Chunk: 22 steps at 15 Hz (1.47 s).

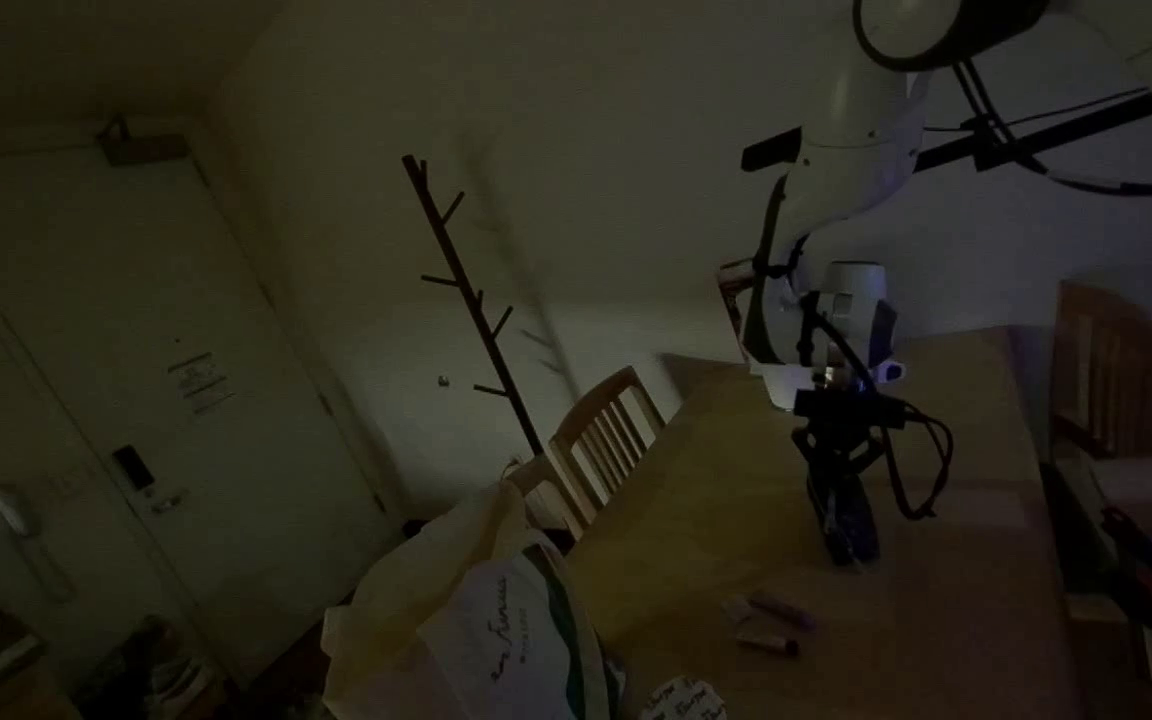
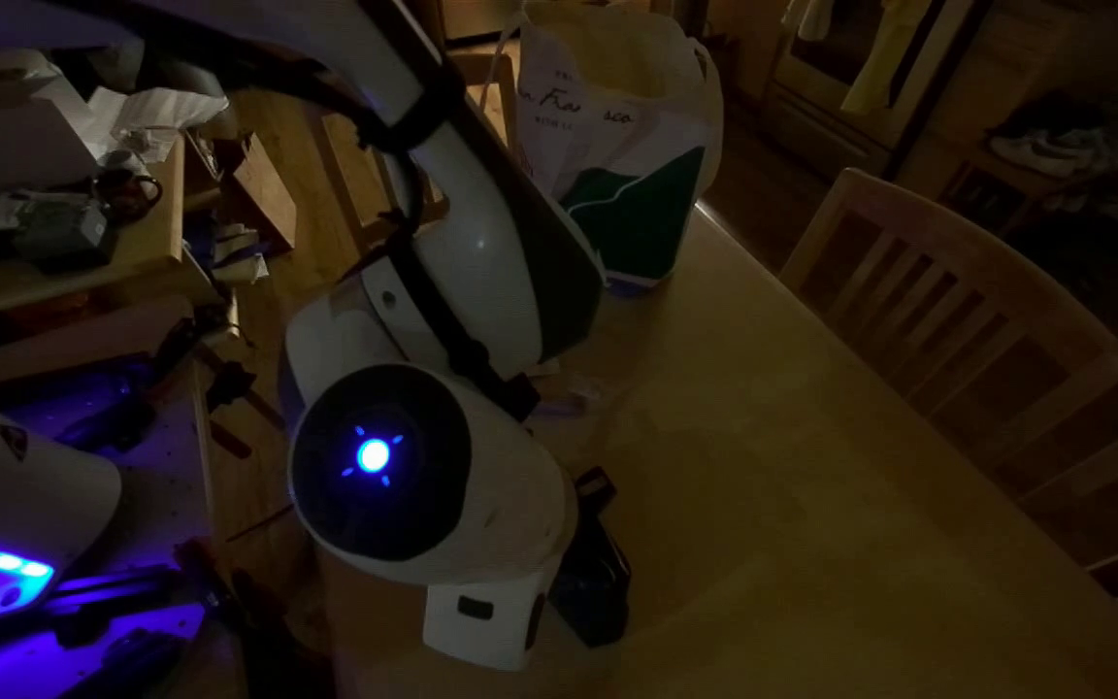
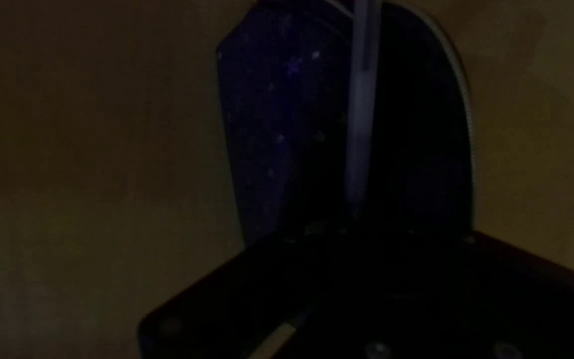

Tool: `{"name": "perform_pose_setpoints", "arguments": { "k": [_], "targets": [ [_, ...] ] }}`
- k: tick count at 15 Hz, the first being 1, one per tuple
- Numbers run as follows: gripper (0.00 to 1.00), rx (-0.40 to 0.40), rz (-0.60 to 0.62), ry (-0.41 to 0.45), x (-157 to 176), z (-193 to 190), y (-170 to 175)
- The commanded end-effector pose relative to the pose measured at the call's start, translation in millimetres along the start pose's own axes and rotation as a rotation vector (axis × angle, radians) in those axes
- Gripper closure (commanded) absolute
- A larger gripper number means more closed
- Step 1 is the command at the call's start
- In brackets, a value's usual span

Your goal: Pick up the pen and put it in the parse

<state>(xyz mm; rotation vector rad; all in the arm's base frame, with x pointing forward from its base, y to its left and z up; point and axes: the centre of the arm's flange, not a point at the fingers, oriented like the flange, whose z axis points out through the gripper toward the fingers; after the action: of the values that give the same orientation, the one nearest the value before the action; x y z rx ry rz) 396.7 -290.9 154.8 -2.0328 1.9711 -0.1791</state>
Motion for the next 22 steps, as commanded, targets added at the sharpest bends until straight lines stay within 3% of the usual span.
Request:
{"name": "perform_pose_setpoints", "arguments": {
  "k": [1,2,6,10,15,22],
  "targets": [
    [0.97,0.02,-0.003,0.073,7.7,14.4,3.6],
    [0.97,0.019,-0.008,0.094,-15.2,-53.3,-0.9],
    [0.97,0.005,-0.013,0.16,-22.6,-90.5,10.4],
    [0.97,0.035,-0.061,0.189,-25.1,-110.1,14.4],
    [0.97,0.097,-0.128,0.157,-30.1,-127.5,-6.4],
    [0.97,0.107,-0.146,0.088,-32.2,-128.4,-17.5]
  ]
}}
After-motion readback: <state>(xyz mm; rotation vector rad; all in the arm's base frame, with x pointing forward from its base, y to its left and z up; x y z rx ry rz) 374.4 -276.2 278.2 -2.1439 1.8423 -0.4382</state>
